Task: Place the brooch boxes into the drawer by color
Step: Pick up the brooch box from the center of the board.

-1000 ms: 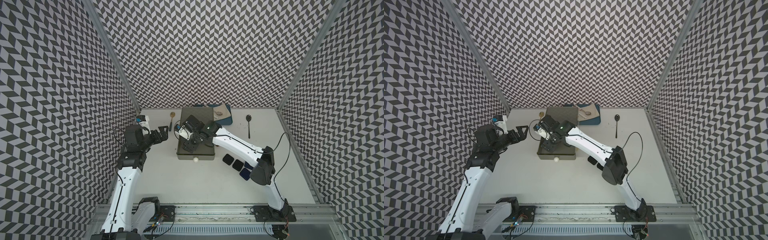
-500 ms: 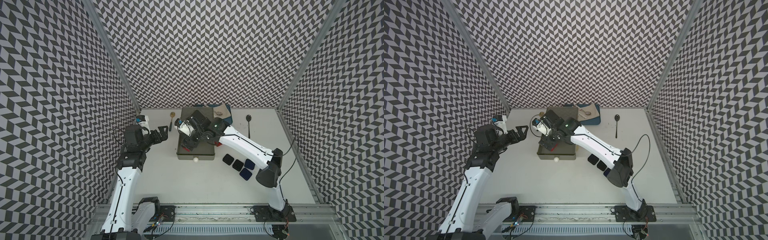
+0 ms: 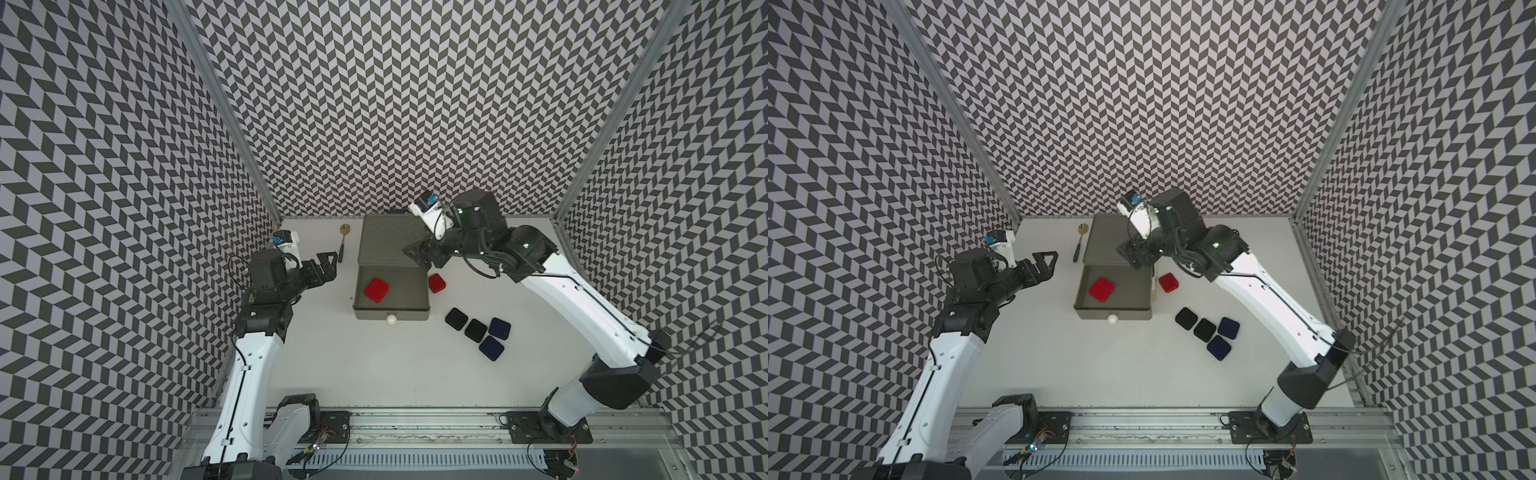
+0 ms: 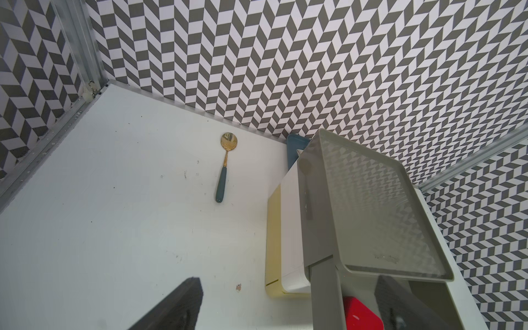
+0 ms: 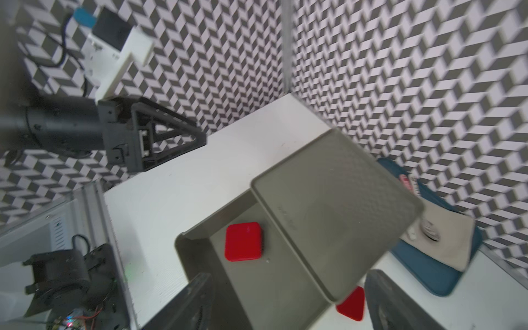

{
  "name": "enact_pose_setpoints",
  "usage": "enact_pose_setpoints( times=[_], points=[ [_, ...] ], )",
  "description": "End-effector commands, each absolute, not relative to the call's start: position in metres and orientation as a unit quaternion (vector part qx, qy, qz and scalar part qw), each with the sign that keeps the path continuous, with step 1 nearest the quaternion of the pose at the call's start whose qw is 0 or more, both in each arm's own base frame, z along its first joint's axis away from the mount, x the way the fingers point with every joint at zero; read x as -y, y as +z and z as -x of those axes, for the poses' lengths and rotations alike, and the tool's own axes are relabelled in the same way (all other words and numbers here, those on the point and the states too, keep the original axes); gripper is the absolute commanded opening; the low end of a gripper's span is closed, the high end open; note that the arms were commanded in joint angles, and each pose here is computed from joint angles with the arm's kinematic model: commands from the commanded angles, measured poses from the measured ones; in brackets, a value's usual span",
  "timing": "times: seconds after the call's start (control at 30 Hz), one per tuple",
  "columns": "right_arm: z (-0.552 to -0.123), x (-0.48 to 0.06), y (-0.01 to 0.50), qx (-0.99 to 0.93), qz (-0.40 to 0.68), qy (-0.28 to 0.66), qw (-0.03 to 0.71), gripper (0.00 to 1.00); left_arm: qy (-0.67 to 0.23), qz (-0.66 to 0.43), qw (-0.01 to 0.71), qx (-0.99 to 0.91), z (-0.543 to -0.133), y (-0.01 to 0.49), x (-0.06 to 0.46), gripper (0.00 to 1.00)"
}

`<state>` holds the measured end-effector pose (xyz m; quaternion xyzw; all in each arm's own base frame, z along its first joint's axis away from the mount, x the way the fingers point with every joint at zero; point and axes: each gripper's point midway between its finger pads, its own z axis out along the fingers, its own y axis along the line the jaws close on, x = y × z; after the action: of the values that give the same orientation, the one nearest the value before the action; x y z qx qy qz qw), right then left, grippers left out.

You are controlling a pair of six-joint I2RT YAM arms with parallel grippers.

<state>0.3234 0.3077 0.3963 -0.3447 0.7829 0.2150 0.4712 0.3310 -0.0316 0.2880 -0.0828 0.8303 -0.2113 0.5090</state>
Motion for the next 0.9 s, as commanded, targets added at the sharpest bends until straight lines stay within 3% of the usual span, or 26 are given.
enact_pose_setpoints(
  times=[0.0, 0.3, 0.57, 0.87],
  points=[
    [-0.339, -0.273, 0.425, -0.767, 0.29, 0.22, 0.529, 0.9, -0.222, 0.076, 0.525, -0.818, -0.334, 0.302, 0.033, 1.0],
    [-0.408, -0.17, 0.306, -0.886, 0.169, 0.099, 0.42, 0.92, -0.224, 0.071, 0.521, -0.82, -0.334, 0.3, 0.035, 1.0],
    [-0.419, -0.179, 0.221, -0.919, 0.192, 0.099, 0.329, 0.94, -0.222, 0.071, 0.518, -0.823, -0.334, 0.296, 0.035, 1.0],
    [-0.419, -0.204, 0.162, -0.922, 0.209, 0.139, 0.294, 0.93, -0.22, 0.07, 0.513, -0.827, -0.334, 0.291, 0.035, 1.0]
  ],
)
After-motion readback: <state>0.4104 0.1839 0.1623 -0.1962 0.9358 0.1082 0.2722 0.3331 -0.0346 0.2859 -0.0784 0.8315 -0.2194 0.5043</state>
